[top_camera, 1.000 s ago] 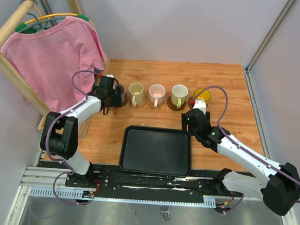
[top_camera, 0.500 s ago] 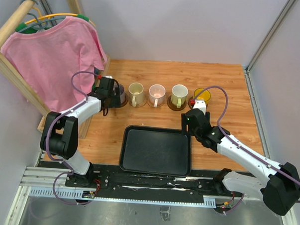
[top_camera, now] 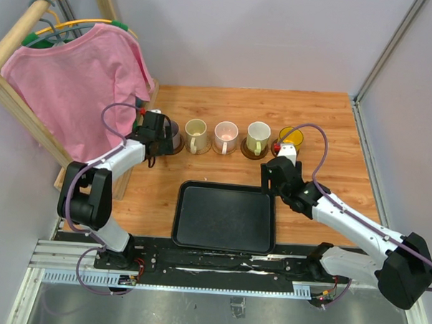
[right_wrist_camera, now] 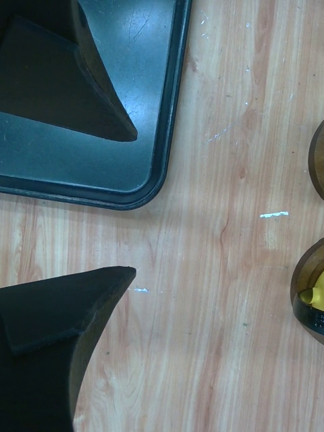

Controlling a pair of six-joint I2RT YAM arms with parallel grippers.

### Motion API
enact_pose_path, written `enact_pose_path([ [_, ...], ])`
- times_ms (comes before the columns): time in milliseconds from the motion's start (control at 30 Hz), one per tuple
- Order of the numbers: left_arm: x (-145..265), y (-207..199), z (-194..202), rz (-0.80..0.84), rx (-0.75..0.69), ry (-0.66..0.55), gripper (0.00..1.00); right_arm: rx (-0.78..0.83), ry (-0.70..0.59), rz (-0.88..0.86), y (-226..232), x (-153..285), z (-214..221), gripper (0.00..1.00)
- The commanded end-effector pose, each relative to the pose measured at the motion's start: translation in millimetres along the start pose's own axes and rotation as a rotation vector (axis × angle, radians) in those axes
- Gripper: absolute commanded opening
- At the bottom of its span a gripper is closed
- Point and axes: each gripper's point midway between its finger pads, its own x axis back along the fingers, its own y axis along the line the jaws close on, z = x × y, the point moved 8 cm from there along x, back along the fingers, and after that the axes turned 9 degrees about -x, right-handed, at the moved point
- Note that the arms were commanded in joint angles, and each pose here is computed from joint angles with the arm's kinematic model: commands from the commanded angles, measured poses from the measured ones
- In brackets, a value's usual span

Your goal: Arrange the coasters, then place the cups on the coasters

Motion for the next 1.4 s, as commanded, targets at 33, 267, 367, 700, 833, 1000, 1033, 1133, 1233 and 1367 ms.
enact_pose_path([
  [33, 17.5, 0.9, -7.1, 0.035, 0.023, -0.049, 0.81, -0.019, -0.004, 0.014, -0.3, -3.9, -3.5, 0.75],
  [267, 46.8, 1.3, -10.5, 0.120, 0.053, -0.111, 0.81, -0.012, -0.008, 0.011, 4.5, -7.4, -8.7, 0.67],
  [367, 58.1, -0.1, -4.4, 0.161, 0.062, -0.132, 0.81, -0.008, -0.001, -0.029, 10.7, -9.9, -9.8, 0.63],
  [700, 69.7, -37.3, 32.2, 0.326, 0.067, -0.175, 0.80, 0.013, 0.091, -0.090, 29.9, -26.6, -4.7, 0.48],
  [833, 65.8, -55.5, 37.8, 0.382, 0.051, -0.198, 0.80, -0.006, 0.087, -0.066, 25.4, -25.0, -1.4, 0.48],
  [1000, 60.7, -75.9, 38.1, 0.438, 0.029, -0.217, 0.80, -0.021, 0.075, -0.021, 13.6, -19.0, 5.0, 0.48],
  [1033, 58.6, -78.5, 38.5, 0.442, 0.026, -0.218, 0.80, -0.025, 0.073, -0.011, 10.8, -17.7, 6.9, 0.48],
  [1133, 50.2, -85.6, 40.9, 0.445, 0.017, -0.206, 0.80, -0.040, 0.069, 0.017, 3.1, -13.7, 12.5, 0.48],
  [1233, 41.9, -91.2, 45.2, 0.438, 0.004, -0.187, 0.80, -0.060, 0.050, 0.049, -4.1, -10.2, 15.0, 0.49],
  [1367, 35.3, -98.3, 50.6, 0.418, -0.010, -0.178, 0.80, -0.082, 0.006, 0.089, -12.5, -4.9, 13.3, 0.53],
])
